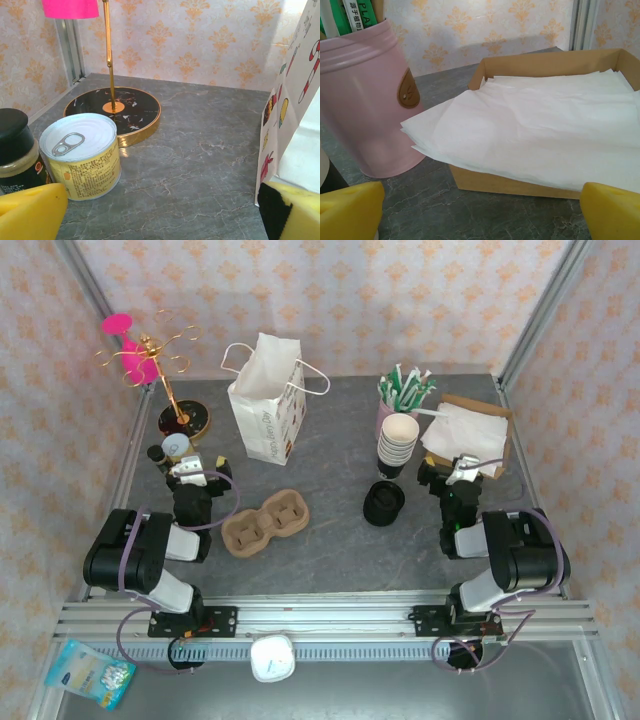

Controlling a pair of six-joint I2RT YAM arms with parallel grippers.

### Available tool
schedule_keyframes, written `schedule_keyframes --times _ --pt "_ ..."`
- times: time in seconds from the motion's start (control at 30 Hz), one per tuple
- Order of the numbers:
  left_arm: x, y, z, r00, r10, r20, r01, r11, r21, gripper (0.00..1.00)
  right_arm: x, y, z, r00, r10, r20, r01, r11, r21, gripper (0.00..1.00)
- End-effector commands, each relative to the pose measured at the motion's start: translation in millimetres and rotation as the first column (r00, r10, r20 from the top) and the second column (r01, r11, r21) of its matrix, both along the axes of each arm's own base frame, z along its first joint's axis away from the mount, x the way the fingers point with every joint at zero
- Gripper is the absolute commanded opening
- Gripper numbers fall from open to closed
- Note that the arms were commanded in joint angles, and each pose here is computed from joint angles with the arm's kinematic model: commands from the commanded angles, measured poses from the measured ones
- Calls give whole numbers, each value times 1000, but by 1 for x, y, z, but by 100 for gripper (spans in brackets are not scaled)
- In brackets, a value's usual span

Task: Pack the takeout coffee

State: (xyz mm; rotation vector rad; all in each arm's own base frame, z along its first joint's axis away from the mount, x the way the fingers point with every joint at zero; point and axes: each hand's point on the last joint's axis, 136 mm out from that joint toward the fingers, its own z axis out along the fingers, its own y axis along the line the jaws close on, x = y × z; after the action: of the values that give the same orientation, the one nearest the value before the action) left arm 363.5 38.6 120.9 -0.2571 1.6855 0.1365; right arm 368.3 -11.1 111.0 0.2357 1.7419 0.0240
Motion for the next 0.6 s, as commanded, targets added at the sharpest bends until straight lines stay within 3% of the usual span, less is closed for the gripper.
schedule_keyframes --times 0.0,0.57 --pt "6 0 14 999 -9 50 9 1000 8 100 6 -2 14 999 -5 47 6 1000 -16 100" --pt "7 0 13 999 -11 49 11 1000 6 100 7 -2 14 999 -5 45 6 1000 -13 100"
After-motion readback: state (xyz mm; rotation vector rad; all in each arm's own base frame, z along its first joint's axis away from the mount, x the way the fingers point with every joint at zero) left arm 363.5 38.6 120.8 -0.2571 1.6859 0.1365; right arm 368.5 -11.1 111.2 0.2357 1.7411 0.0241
